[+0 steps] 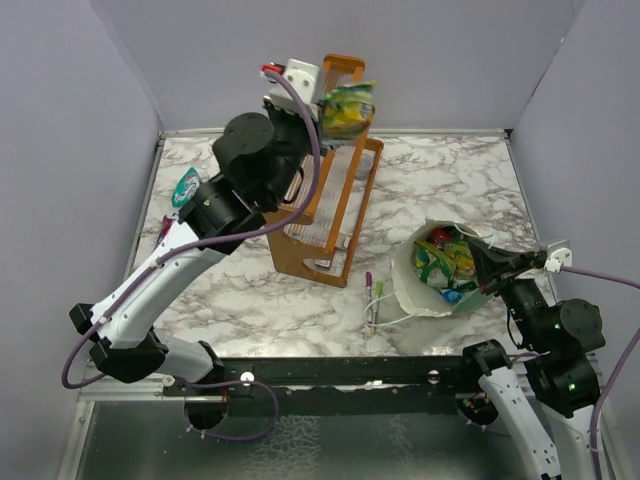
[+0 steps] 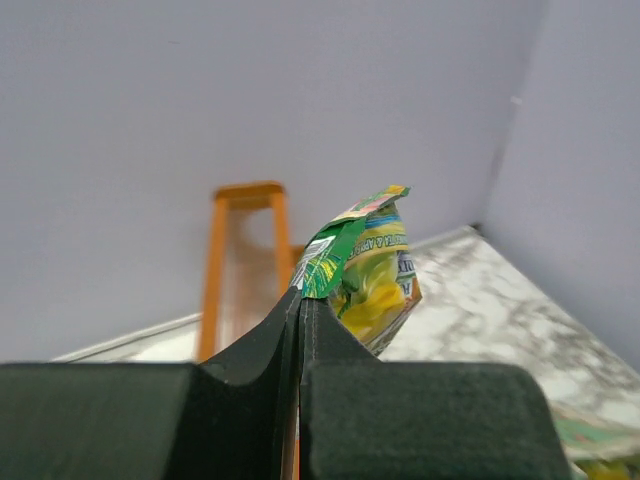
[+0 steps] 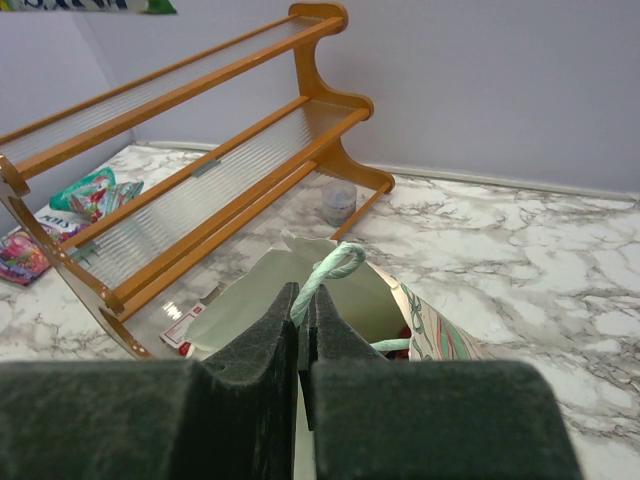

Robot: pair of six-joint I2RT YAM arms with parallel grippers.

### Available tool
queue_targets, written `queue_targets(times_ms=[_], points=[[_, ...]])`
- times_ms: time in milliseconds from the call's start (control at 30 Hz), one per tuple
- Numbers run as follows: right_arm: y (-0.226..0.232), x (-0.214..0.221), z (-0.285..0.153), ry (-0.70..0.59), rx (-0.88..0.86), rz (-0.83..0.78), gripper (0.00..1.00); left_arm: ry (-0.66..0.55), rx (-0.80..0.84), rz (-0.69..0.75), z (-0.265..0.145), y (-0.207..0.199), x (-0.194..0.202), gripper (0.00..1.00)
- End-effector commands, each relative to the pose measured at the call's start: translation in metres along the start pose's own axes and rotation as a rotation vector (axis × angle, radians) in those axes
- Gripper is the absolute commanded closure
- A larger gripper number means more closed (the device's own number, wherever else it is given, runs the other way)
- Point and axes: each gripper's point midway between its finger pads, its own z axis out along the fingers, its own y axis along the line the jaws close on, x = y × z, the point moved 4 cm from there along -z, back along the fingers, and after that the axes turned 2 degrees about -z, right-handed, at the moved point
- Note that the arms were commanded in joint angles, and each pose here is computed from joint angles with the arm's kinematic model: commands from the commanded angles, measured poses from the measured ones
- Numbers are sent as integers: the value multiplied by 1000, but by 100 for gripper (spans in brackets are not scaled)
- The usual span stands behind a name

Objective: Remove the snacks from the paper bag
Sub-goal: Place the snack at the center of the board.

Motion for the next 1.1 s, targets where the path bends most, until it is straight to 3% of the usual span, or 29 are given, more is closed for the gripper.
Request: queue_targets(times_ms=[0,167,367,500,767,1067], points=[[-3,2,0,3,22,12,98,-105,-248,28,-4,68,-42,100],[-2,3,0,3,19,10,98,-98,-477,46,-15,130,-33,100],[-1,3,0,7,11,9,98,-50,-718,19,-32,218,8,100],[-1,3,1,7,9,4,98,19,-839,9,-46,255,39,100],[-2,4,1,10,18,4,98,199,-776,-141,-56,284,143,100],[-3,5,3,13,17,3,98,357,-828,-244,-79,308,218,100]])
